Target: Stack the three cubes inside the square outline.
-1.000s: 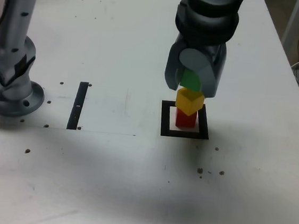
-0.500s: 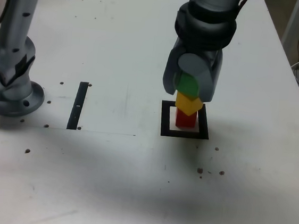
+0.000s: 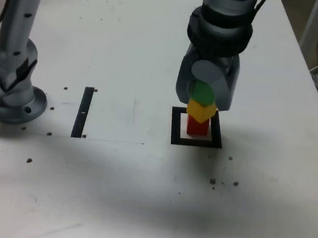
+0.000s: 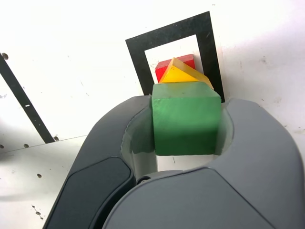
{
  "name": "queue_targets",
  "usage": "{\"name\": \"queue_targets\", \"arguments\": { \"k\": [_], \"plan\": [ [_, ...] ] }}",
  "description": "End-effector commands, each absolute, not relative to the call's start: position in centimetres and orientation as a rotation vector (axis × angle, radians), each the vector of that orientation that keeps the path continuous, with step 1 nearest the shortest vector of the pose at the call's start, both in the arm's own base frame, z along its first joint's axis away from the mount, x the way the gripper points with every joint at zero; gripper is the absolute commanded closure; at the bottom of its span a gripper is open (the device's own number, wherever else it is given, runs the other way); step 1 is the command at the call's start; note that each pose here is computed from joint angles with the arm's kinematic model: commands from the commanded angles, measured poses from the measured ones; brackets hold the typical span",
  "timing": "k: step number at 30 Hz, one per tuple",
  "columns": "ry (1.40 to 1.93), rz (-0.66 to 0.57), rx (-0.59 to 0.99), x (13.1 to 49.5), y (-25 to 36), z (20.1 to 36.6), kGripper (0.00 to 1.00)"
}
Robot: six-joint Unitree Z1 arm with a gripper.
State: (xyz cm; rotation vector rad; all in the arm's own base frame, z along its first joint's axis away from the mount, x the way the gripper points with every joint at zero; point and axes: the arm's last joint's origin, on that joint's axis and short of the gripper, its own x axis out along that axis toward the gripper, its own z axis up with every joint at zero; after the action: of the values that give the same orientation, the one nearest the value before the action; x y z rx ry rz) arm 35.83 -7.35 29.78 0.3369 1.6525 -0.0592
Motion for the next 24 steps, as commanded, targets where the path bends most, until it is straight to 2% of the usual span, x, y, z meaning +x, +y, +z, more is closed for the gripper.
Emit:
{"name": "queue_targets", "arguments": {
  "k": [1,3,14,18,24],
  "plan": [
    [1.642,-0.049,0.329,35.6,-7.2,30.2,0.03],
    [1.641,-0.041,0.326,35.5,-7.2,30.3,0.01],
    [1.614,-0.021,0.322,34.5,-6.9,31.4,0.00],
    [1.570,-0.017,0.311,33.1,-6.7,33.1,0.00],
    [1.463,-0.049,0.287,29.6,-6.7,36.8,0.00]
  ]
}}
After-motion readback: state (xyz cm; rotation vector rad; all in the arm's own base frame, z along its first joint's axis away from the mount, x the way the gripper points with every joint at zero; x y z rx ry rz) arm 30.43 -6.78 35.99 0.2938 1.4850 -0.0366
